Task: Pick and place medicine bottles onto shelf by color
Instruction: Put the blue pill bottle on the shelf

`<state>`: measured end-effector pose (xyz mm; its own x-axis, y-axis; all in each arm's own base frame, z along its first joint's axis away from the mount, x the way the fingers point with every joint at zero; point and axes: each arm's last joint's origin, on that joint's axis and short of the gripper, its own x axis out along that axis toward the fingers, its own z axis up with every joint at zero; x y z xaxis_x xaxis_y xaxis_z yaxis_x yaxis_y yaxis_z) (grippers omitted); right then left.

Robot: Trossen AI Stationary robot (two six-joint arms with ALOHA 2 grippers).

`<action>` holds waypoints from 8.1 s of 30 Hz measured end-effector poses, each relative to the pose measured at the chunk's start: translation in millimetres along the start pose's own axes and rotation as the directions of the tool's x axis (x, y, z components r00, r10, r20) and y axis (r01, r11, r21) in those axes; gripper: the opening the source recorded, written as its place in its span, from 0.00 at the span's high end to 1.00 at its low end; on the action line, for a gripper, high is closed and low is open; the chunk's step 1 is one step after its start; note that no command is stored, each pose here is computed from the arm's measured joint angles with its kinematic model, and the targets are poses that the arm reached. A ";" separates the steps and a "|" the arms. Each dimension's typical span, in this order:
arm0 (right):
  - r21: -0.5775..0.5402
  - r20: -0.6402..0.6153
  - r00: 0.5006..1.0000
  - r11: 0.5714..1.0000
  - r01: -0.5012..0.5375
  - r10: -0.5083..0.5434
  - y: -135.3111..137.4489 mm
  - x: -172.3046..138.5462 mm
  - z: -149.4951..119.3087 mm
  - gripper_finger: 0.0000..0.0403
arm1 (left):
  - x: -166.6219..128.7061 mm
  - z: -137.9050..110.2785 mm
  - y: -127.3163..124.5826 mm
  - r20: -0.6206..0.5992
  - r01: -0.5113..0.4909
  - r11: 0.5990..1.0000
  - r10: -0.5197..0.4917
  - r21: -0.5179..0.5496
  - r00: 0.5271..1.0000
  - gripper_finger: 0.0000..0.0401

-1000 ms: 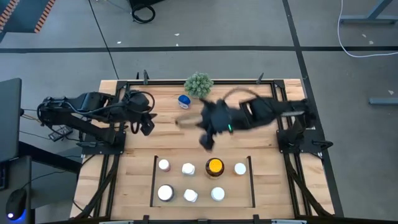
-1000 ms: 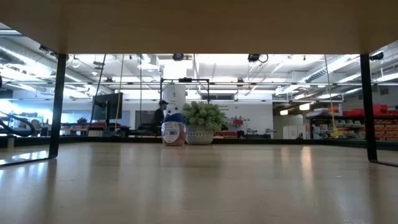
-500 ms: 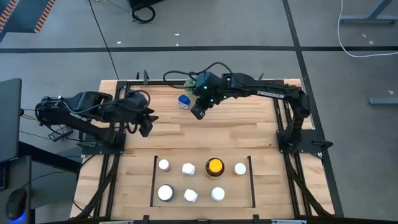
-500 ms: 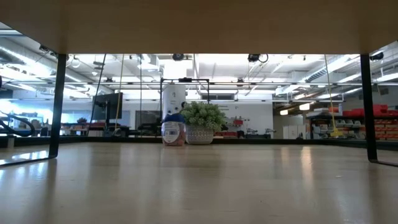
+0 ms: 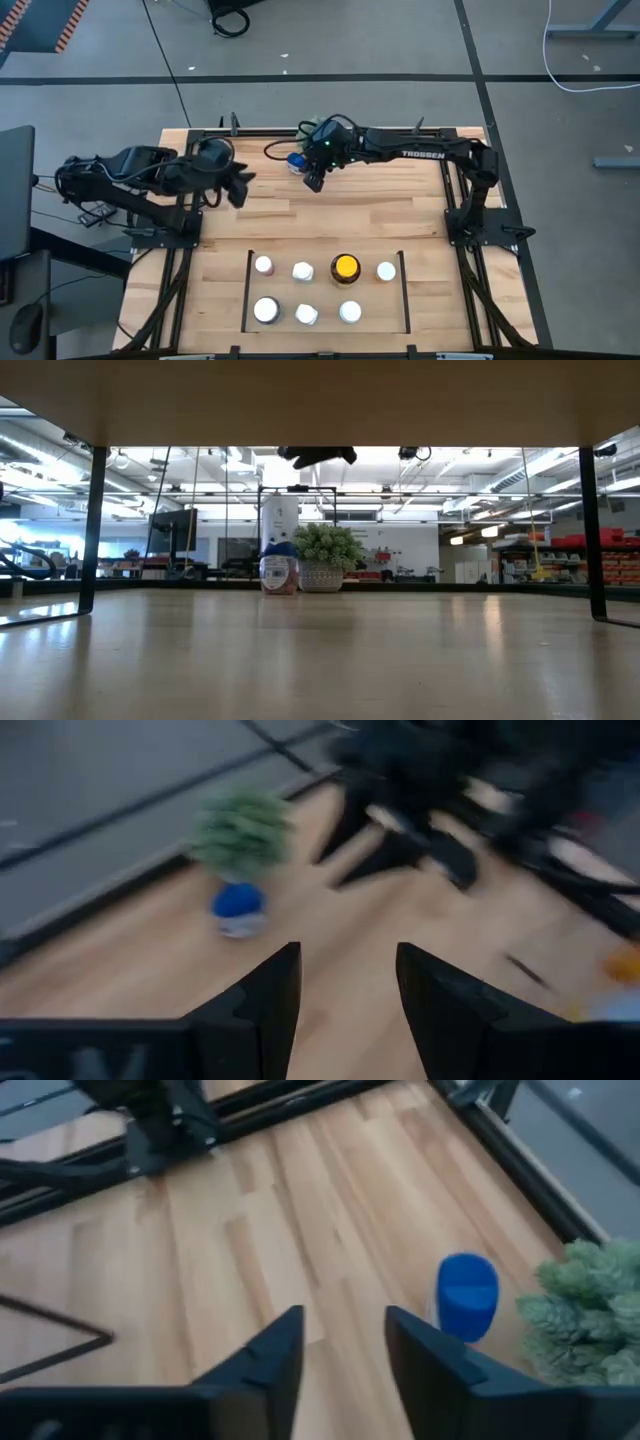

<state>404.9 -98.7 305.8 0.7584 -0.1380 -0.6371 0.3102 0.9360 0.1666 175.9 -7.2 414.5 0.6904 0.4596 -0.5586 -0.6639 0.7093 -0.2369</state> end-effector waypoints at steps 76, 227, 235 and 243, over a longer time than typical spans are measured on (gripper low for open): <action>-0.029 0.026 0.990 0.989 0.142 -0.142 -0.1 9.2 -11.2 0.46 | 137.5 140.6 179.3 -0.296 -0.107 0.898 0.251 0.428 0.922 0.75; -0.035 0.204 0.962 0.981 0.190 -0.179 -36.0 119.1 -77.8 0.70 | 58.7 115.2 176.2 -0.454 -0.076 0.988 0.130 0.134 0.881 0.91; -0.057 0.278 0.946 0.980 0.189 -0.166 -31.6 112.8 -51.5 0.79 | 58.7 115.2 176.3 -0.455 -0.077 0.988 0.130 0.134 0.881 0.93; -0.007 0.293 0.948 0.991 0.133 -0.125 -29.2 110.9 -44.6 0.70 | 58.7 115.2 176.3 -0.455 -0.077 0.988 0.130 0.134 0.881 0.91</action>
<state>454.4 -126.9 196.7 0.8482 -0.3430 -0.4038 0.4044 0.9115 0.0754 132.6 206.4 431.5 0.3915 0.2542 -0.8844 -0.6704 0.7371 -0.0849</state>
